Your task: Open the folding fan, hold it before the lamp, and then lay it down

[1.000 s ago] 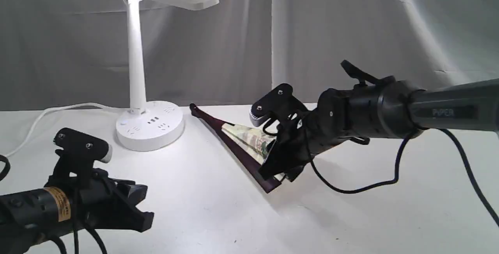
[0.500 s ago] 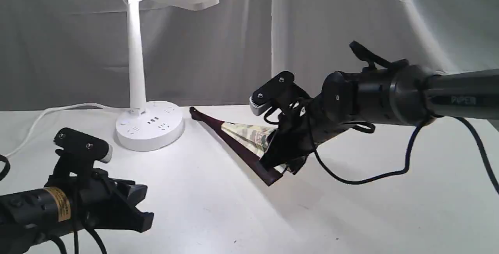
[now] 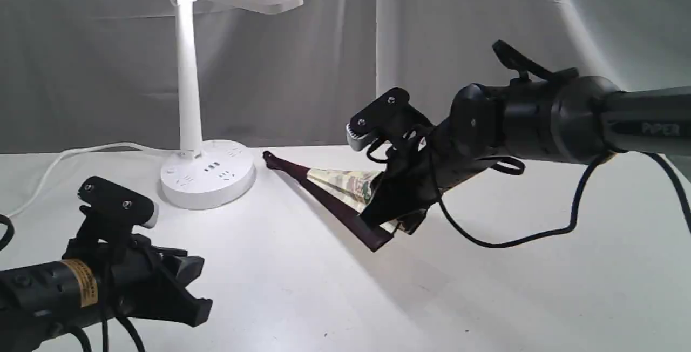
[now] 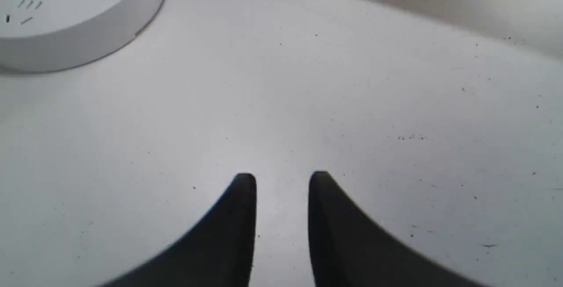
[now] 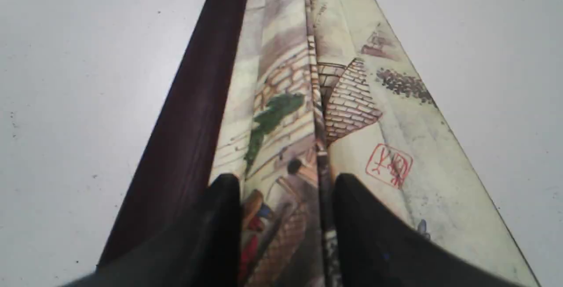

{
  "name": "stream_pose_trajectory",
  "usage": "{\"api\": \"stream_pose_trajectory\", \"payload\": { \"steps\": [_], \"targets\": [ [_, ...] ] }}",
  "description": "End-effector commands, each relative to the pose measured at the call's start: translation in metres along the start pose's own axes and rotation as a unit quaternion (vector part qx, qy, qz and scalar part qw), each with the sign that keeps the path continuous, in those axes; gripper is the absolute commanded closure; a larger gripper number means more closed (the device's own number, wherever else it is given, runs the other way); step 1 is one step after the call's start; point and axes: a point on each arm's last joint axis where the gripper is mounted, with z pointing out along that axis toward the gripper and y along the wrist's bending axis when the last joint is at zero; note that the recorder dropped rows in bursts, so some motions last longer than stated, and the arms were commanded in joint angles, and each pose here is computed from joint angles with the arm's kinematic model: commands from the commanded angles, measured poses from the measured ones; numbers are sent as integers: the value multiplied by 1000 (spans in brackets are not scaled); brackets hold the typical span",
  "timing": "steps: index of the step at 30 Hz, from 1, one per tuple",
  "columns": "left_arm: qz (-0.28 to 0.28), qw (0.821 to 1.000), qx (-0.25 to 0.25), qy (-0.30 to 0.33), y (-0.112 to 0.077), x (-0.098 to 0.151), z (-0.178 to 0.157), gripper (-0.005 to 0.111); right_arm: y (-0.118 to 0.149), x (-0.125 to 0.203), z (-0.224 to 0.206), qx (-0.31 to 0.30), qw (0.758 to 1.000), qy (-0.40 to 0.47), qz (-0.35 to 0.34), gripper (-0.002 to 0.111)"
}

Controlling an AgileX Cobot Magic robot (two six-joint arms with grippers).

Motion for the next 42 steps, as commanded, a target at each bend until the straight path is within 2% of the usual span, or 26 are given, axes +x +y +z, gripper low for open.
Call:
{"api": "stream_pose_trajectory", "payload": {
  "steps": [1, 9, 13, 21, 31, 34, 42],
  "targets": [
    [9, 1000, 2, -6, -2, -3, 1, 85, 0, -5, -13, 1, 1000, -6, -10, 108],
    [13, 1000, 2, -7, -2, -3, 1, 85, 3, -4, -19, -16, 1000, 13, -5, 108],
    [43, 999, 5, -7, -3, -3, 1, 85, 4, -7, -29, -26, 1000, 12, -3, 108],
    [62, 998, 9, -18, -3, -5, 1, 85, 10, -15, -50, -58, 998, -2, 2, 108],
    [164, 986, 16, -32, -5, -7, 1, 85, 16, -19, -56, -89, 996, -13, -10, 108],
    [171, 984, 16, -36, -6, -8, 1, 84, 16, -20, -62, -93, 996, -14, -11, 108],
    [173, 984, 16, -42, -6, -9, 1, 64, 19, -22, -76, -109, 994, -9, -16, 108]
  ]
}}
